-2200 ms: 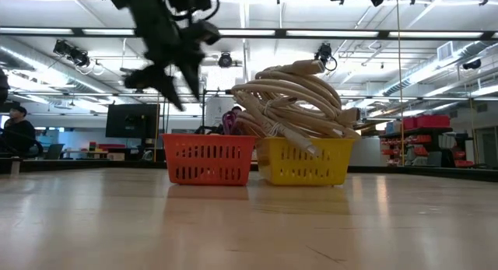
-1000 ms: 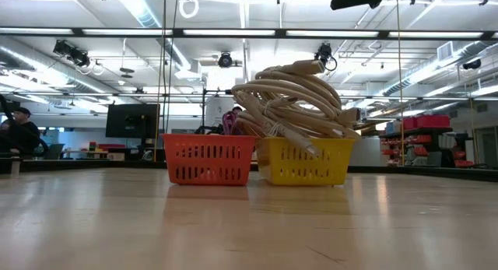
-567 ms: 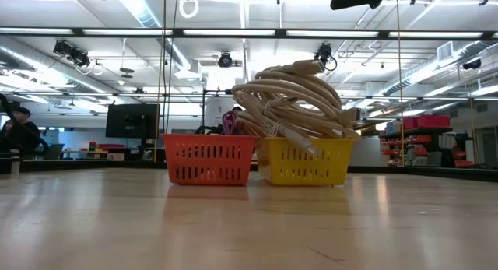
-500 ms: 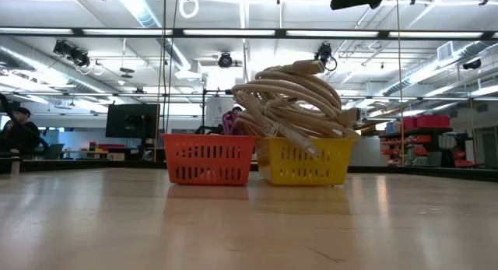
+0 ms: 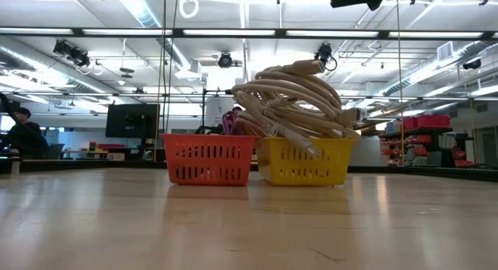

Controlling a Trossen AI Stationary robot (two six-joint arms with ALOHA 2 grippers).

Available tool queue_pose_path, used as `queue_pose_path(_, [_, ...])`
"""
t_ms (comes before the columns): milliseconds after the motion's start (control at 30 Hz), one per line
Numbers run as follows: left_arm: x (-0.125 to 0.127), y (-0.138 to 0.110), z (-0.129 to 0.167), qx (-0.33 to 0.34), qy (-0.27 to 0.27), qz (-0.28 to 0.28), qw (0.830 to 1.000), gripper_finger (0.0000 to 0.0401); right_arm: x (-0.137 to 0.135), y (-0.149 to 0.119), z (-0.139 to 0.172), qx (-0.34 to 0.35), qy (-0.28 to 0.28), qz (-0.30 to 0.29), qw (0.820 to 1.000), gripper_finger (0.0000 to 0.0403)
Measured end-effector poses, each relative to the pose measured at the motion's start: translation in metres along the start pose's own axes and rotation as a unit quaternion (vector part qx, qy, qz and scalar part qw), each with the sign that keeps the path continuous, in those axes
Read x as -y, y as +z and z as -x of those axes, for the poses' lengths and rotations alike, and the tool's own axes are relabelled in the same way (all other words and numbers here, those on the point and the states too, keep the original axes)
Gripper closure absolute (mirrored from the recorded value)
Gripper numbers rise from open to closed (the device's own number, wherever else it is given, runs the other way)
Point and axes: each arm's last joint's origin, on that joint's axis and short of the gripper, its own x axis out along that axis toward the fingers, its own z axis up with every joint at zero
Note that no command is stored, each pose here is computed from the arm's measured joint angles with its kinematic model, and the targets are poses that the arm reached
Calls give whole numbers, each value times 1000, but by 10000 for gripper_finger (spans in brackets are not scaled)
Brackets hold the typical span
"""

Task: Pick & Place USB Port
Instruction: Put the blue charger cable into the orange bin

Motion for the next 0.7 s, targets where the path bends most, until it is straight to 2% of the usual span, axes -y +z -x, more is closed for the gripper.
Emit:
queue_pose_path(267, [9, 5, -2, 25, -40, 4, 999, 224, 0, 0, 0, 0, 0, -2, 1000, 342])
queue_pose_path(467, [6, 1, -12, 0, -3, -3, 1000, 224, 0, 0, 0, 0, 0, -13, 1000, 342])
queue_pose_path(700, [10, 2, -11, 2, -22, -5, 1000, 224, 0, 0, 0, 0, 0, -15, 1000, 342])
